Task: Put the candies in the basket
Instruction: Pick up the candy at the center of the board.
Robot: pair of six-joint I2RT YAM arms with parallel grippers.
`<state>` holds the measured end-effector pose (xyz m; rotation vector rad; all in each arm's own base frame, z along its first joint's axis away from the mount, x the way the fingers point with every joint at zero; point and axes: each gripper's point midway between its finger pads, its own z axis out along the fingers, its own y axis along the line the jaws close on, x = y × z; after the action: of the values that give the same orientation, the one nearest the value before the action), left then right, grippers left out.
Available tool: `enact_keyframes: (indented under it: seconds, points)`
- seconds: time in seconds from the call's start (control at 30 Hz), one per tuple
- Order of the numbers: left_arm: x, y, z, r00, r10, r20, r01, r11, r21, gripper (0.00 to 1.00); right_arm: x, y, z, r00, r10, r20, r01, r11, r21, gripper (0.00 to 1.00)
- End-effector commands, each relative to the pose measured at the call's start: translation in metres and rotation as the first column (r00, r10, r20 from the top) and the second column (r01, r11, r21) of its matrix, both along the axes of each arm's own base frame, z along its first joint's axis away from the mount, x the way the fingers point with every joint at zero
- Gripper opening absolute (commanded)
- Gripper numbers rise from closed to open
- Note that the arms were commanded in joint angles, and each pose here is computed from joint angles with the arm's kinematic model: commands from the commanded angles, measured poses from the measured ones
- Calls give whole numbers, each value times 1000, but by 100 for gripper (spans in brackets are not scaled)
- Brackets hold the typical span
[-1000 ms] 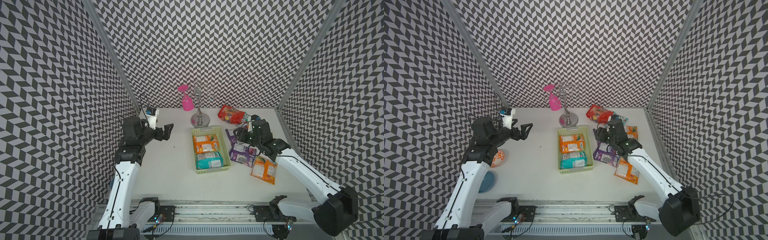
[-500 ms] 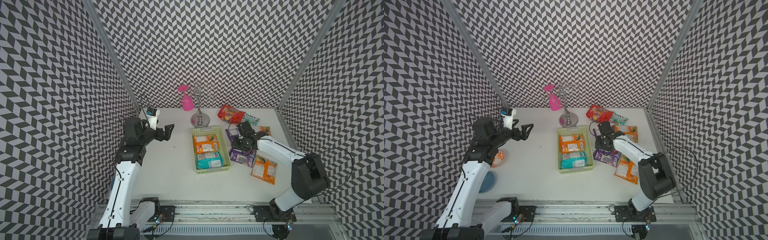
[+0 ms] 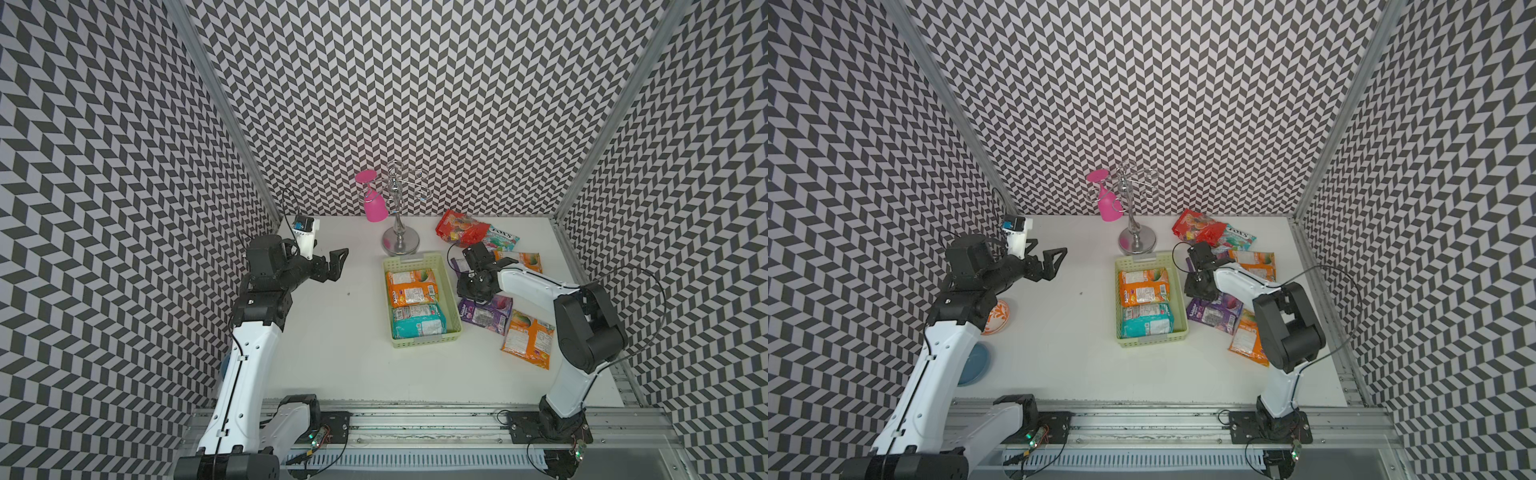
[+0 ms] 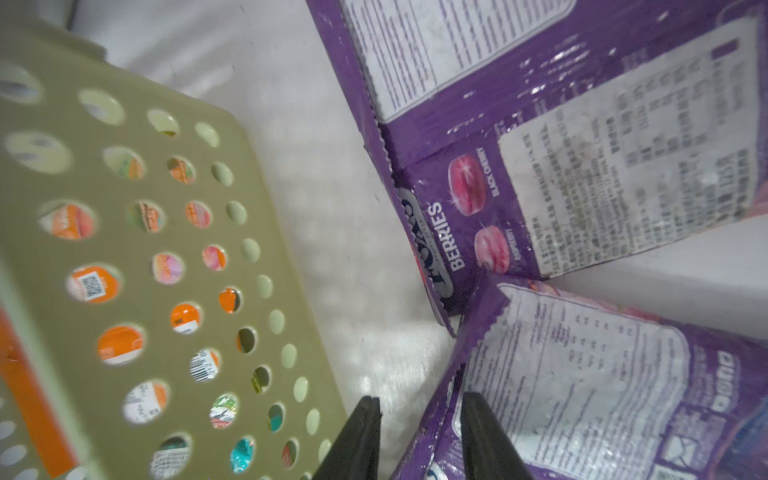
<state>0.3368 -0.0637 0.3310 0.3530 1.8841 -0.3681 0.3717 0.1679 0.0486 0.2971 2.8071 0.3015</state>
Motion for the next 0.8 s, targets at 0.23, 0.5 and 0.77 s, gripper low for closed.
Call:
enact_keyframes:
  seconds: [0.23, 0.5, 0.77]
  points:
    - [0, -2, 9, 999, -15, 29, 15, 1000, -5, 99, 8, 2, -9, 1000, 16, 11, -16, 999, -28, 9]
    - [0, -3, 8, 999, -21, 30, 21, 1000, -8, 99, 9, -7, 39, 995, 51, 81, -45, 997, -69, 0]
    - [0, -3, 7, 999, -22, 27, 22, 1000, -16, 99, 9, -22, 107, 977, 139, 159, -118, 984, -133, 0]
